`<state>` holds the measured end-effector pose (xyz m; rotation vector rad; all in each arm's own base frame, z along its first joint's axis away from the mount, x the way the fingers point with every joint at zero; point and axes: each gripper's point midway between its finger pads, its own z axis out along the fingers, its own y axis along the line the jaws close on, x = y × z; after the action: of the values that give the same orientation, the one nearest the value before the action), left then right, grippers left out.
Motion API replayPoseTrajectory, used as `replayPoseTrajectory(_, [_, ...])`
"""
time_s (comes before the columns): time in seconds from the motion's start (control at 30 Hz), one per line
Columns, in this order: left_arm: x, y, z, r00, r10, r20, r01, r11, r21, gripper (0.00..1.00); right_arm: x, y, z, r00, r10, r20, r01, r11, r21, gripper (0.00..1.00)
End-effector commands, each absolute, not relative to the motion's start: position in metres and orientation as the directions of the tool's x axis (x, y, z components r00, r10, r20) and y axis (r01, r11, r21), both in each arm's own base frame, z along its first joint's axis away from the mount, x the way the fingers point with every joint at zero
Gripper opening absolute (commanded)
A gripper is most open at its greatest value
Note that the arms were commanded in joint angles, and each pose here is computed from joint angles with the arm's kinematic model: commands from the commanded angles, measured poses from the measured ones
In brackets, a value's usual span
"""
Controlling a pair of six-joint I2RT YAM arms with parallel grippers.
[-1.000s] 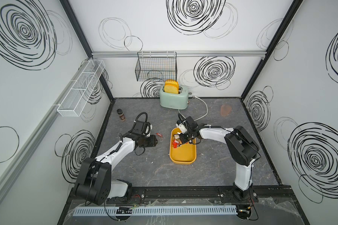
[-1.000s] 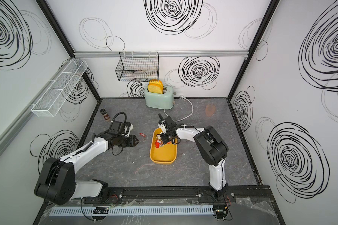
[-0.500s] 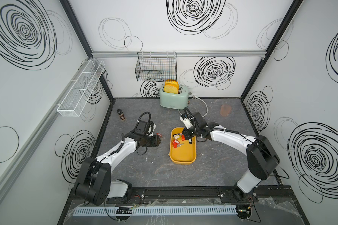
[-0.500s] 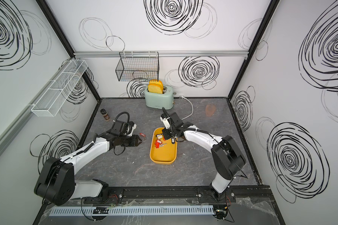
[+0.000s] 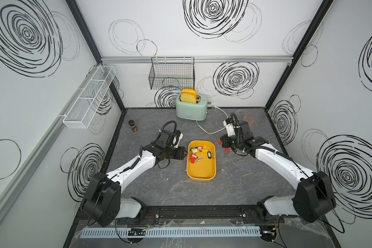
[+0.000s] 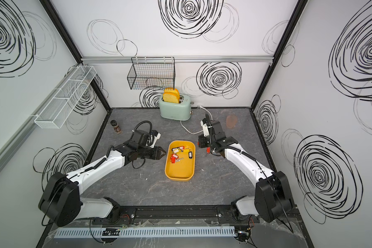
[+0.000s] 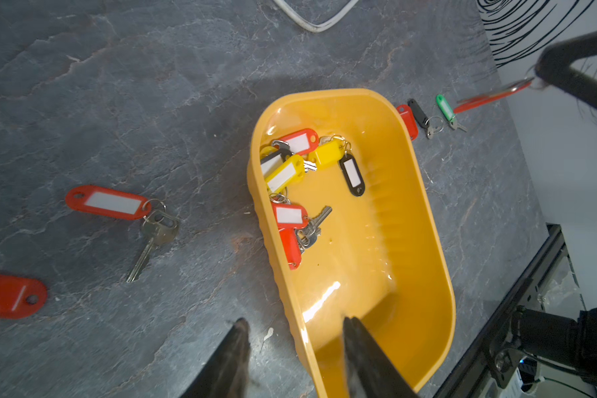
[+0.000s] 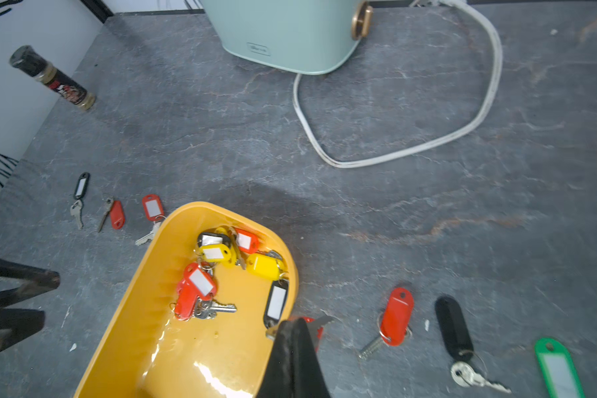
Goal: Take the keys out of the storage box
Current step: Pick up the key from the storage box, then place the key at the center of the board.
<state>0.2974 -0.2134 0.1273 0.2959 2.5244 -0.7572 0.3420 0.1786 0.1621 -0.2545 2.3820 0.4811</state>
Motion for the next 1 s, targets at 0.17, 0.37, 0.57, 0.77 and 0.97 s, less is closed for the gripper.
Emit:
replayPoseTrajectory(0.17, [0.306, -0.234, 0.145, -0.821, 0.083, -0.565, 0.401, 0.789, -0.467, 0.49, 0.314, 0.146, 0.126, -0.828, 0.010, -0.560, -0.186, 0.938, 0.292, 0.01])
replayPoseTrajectory(0.37, [0.305, -0.239, 0.142, -0.824, 0.091, -0.559, 0.404, 0.787, -0.467, 0.49, 0.298, 0.134, 0.096, -0.874, 0.039, -0.484, -0.118, 0.949, 0.291, 0.01])
replayPoseTrajectory(0.57, [0.305, -0.239, 0.140, -0.825, 0.097, -0.557, 0.403, 0.791, -0.460, 0.49, 0.284, 0.132, 0.076, -0.900, 0.048, -0.433, -0.095, 0.949, 0.302, 0.01])
replayPoseTrajectory(0.77, [0.305, -0.238, 0.139, -0.826, 0.099, -0.555, 0.401, 0.796, -0.454, 0.49, 0.271, 0.129, 0.058, -0.923, 0.051, -0.382, -0.072, 0.951, 0.300, 0.01])
replayPoseTrajectory(0.97, [0.305, -0.237, 0.136, -0.827, 0.102, -0.553, 0.399, 0.799, -0.449, 0.49, 0.262, 0.123, 0.039, -0.943, 0.066, -0.326, -0.029, 0.960, 0.278, 0.03])
